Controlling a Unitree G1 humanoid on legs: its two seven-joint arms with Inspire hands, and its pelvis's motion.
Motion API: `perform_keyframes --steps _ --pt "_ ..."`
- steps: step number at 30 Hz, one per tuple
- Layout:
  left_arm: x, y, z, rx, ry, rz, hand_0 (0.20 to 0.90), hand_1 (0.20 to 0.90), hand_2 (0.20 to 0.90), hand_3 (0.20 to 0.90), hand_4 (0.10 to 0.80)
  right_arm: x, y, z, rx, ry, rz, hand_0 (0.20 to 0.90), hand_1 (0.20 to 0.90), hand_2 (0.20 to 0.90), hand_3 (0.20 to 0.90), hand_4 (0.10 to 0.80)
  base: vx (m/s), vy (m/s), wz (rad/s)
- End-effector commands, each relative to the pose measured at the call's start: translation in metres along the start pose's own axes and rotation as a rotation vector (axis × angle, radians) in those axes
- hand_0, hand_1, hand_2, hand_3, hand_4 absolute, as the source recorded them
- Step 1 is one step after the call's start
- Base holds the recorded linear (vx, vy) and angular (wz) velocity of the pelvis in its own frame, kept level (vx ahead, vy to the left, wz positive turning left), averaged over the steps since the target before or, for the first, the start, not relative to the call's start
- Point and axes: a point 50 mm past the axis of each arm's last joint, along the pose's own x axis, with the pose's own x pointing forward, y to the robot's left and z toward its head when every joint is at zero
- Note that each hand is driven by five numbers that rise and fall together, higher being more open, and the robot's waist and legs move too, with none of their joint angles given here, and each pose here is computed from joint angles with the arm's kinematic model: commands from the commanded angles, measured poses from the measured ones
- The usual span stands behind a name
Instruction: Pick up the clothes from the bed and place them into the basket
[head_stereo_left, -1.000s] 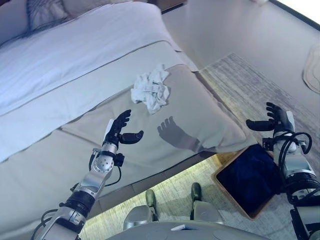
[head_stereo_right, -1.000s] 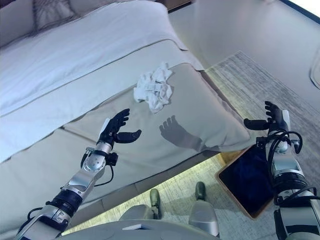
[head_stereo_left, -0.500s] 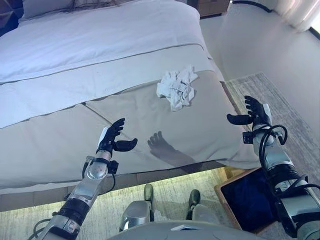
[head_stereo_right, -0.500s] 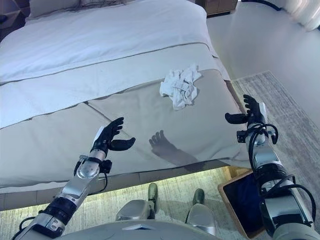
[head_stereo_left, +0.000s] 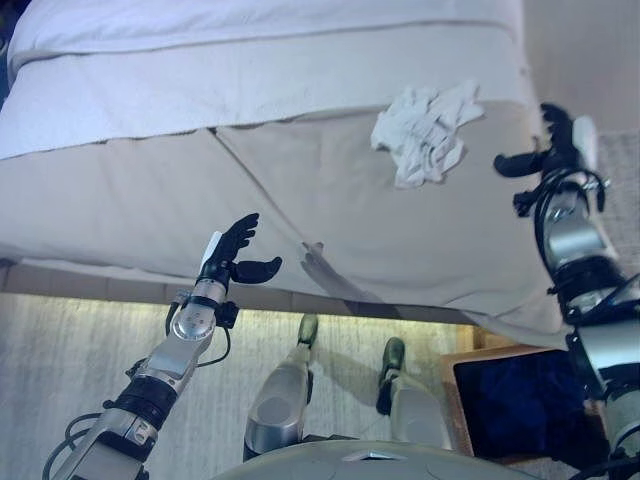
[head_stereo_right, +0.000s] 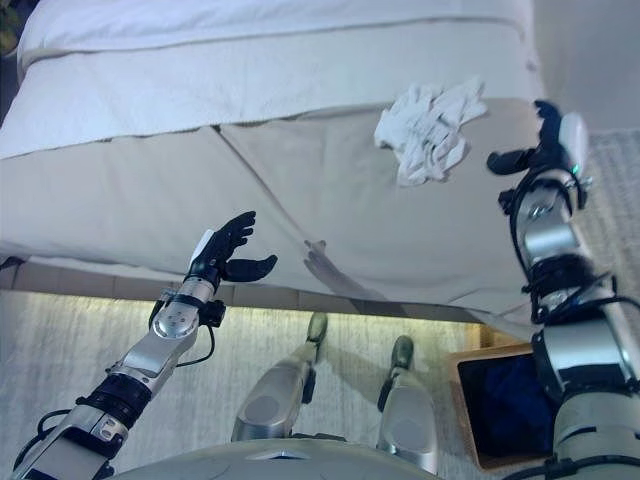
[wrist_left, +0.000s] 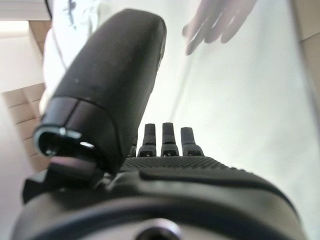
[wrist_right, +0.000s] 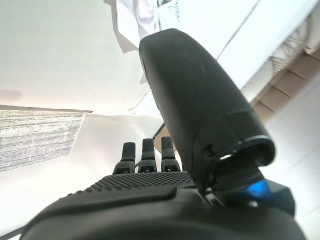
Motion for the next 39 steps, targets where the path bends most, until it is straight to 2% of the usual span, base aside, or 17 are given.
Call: perform_keyframes --steps 1,9,15,19,30,39 --pt "0.002 0.013 0.058 -0.023 -0.328 0.034 0.900 0.900 0.900 0.900 0.800 0.011 -0.043 0.057 -0.026 -0.200 -0.166 0.900 0.900 0.900 0.900 0.800 -0.018 0.023 0.07" --pt "-0.001 0.012 0.075 -0.079 -0.420 0.080 0.900 0.900 0.900 0.900 0.800 0.014 -0.049 0.091 -0.032 -0.230 -0.240 0.900 0.900 0.900 0.900 0.800 -0.017 0.012 0.19" --pt "-0.003 0.007 0.084 -0.091 -0.447 0.091 0.900 0.900 0.900 0.900 0.800 0.010 -0.047 0.106 0.124 -0.237 -0.243 0.900 0.900 0.900 0.900 0.800 -0.024 -0.053 0.10" --pt "-0.010 0.000 0.080 -0.108 -0.446 0.080 0.900 0.900 0.900 0.900 0.800 0.011 -0.058 0.111 0.186 -0.243 -0.281 0.900 0.900 0.900 0.900 0.800 0.065 -0.035 0.10" --pt "-0.024 0.010 0.074 -0.105 -0.447 0.114 0.900 0.900 0.900 0.900 0.800 0.013 -0.094 0.127 0.317 -0.246 -0.397 0.900 0.900 0.900 0.900 0.800 0.009 -0.068 0.04" --pt "-0.034 0.022 0.072 -0.105 -0.462 0.138 0.900 0.900 0.900 0.900 0.800 0.008 -0.120 0.142 0.614 -0.297 -0.461 0.900 0.900 0.900 0.900 0.800 0.029 -0.061 0.07"
